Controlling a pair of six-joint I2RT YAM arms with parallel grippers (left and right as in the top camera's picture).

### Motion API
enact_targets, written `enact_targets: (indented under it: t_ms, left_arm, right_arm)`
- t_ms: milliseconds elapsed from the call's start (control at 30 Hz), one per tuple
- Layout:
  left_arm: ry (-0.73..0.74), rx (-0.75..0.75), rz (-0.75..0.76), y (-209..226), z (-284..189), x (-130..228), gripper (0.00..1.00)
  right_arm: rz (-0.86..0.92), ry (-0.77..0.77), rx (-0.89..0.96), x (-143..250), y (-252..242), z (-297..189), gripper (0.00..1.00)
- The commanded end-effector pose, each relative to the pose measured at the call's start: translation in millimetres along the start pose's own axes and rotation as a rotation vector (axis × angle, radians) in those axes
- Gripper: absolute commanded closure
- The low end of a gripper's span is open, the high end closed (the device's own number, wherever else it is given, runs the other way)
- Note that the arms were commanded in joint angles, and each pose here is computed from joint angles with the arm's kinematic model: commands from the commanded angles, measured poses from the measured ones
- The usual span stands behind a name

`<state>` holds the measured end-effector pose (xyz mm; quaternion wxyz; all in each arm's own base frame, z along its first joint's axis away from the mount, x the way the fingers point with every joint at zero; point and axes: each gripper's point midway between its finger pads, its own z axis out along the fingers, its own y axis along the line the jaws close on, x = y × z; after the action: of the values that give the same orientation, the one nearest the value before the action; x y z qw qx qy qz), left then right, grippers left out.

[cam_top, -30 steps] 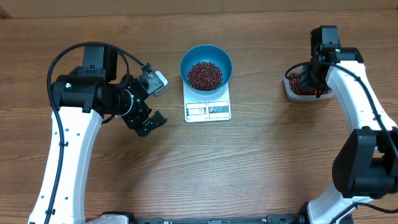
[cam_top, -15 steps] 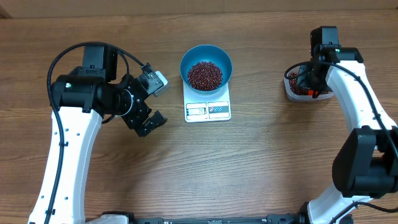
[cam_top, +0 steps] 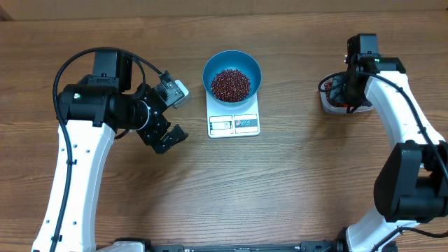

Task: Scoop item into bowl and weigh 150g on scale
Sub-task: 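Scoop beans with the red cup in the tub using the right gripper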

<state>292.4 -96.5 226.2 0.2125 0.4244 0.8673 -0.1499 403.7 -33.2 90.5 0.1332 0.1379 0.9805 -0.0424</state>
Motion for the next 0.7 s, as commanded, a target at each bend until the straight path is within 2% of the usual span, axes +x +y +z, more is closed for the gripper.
enact_targets:
  t_ms: [0,667]
  left_arm:
    - [-0.024,-0.021,0.003,1.0,-8.5,-5.5,0.0]
    - [-0.024,-0.021,0.003,1.0,-8.5,-5.5,0.0]
  right_arm:
    - [0.024,0.061,-0.056,15.1,9.8,10.3,0.96]
    - [0.032,0.103,-0.228,21.4,39.0,5.3,0.96]
